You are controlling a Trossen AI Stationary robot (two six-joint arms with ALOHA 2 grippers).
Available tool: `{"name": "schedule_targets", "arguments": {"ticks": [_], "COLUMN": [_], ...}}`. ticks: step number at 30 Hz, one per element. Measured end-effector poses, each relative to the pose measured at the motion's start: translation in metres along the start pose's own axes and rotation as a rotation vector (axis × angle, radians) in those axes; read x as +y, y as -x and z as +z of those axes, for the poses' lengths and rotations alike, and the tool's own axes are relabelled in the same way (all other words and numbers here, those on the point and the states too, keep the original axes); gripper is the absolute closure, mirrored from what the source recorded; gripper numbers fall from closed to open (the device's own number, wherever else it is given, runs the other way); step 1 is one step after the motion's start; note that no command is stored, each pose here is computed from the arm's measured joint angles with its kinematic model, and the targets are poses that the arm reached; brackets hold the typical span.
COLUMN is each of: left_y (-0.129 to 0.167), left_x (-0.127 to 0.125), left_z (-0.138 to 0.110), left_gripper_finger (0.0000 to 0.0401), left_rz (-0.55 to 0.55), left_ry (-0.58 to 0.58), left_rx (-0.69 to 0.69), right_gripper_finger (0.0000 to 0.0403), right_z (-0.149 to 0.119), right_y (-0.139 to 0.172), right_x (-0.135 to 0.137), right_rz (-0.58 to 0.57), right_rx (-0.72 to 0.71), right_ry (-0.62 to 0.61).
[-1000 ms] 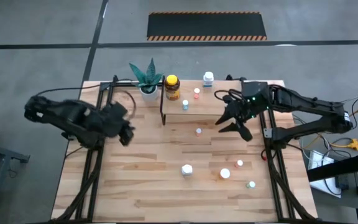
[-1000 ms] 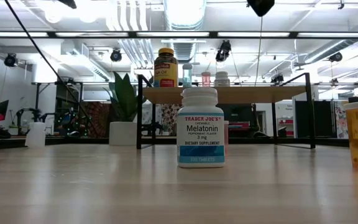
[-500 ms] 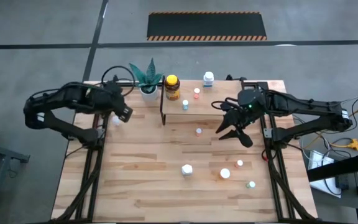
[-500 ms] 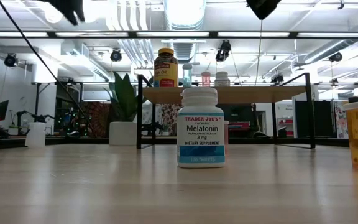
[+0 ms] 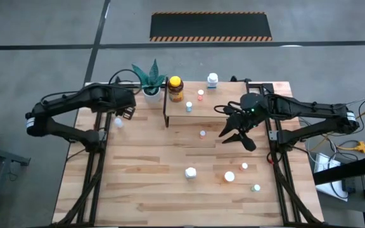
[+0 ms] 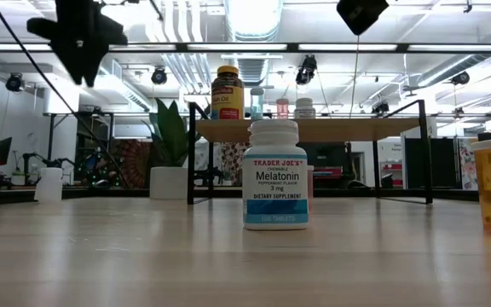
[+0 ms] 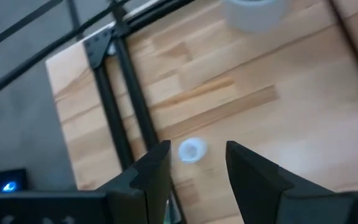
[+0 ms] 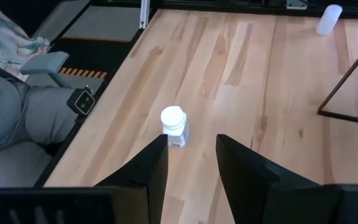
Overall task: Pick and place medicine bottles onto shelf by color
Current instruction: Put the transparent medicine bottle on the shelf
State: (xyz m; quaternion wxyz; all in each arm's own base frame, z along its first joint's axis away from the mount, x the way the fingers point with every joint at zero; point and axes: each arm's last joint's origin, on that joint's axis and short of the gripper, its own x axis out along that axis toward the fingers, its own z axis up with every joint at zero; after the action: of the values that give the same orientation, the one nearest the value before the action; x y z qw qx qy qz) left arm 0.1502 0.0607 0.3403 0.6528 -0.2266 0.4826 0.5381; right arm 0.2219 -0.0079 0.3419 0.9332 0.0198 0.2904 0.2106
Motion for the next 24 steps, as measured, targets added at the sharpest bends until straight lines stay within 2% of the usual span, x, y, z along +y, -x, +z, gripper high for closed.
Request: {"name": "schedule_targets", "arguments": {"ticks": [12, 24], "left_y": [-0.049, -0.076], "left_x": [-0.001, -0.013], "left_z": [-0.02, -0.029], "left_gripper_finger": [0.0264, 0.0264], "left_rz": [0.159, 0.121], "left_ry": [0.103, 0.189], "left_rx": [0.122, 0.104], "right_gripper_finger": [0.0278, 0.0275], "right_z": [0.0, 0.0], "right_y": [0.0, 0.0], "right_x": [0.0, 0.0], "right_rz": [0.0, 0.001], "right_rx": [-0.002, -0.001], "right_ry": [0.029, 0.04]}}
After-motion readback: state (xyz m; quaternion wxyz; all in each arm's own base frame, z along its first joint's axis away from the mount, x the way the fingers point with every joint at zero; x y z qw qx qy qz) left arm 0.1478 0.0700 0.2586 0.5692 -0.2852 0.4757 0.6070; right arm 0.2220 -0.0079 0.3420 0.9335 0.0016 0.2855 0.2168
